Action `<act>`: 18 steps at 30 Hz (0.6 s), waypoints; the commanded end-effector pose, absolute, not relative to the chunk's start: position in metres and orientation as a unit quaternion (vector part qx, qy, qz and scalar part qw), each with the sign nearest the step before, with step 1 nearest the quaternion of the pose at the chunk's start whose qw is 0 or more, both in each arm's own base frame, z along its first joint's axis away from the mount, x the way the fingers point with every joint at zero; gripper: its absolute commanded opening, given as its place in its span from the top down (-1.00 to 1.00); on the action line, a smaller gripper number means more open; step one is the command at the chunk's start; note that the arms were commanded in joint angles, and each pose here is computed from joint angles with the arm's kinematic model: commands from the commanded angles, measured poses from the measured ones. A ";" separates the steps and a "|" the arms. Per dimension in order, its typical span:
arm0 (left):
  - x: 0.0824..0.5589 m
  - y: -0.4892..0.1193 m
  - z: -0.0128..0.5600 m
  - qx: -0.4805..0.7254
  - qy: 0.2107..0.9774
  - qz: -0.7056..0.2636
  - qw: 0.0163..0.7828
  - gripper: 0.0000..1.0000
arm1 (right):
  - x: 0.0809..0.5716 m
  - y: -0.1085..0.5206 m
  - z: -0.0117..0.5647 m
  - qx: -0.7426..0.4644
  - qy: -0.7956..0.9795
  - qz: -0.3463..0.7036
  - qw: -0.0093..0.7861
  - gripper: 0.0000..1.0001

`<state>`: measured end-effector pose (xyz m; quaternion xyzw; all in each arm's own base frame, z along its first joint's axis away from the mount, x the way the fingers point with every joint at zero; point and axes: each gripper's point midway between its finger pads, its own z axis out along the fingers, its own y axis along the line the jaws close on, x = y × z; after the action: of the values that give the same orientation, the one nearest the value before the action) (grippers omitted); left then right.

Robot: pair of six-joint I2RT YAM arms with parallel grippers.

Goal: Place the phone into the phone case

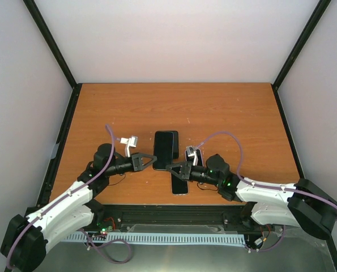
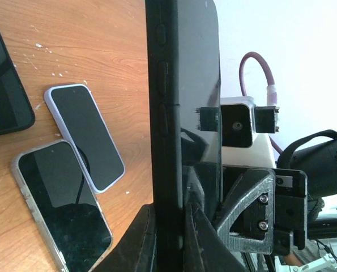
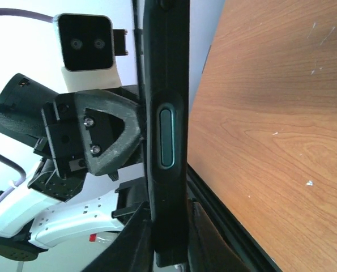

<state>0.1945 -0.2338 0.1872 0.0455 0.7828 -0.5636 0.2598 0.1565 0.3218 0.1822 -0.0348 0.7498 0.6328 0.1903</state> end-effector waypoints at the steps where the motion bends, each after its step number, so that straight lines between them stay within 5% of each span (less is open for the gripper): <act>1: 0.193 -0.236 0.205 0.090 0.767 -0.564 0.293 0.99 | 0.158 0.324 0.211 -0.064 0.728 0.644 0.228 0.64; 10: 0.165 -0.243 0.234 0.185 0.723 -0.596 0.295 0.99 | 0.168 0.305 0.236 -0.080 0.740 0.600 0.293 -0.29; 18: 0.144 -0.249 0.241 0.245 0.698 -0.618 0.265 0.99 | 0.187 0.285 0.263 -0.066 0.737 0.587 0.328 -0.43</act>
<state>0.1580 -0.2425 0.2053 0.1703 0.7455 -0.5946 0.2483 0.1771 0.2933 0.2445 -0.0657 0.7410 0.5981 0.2982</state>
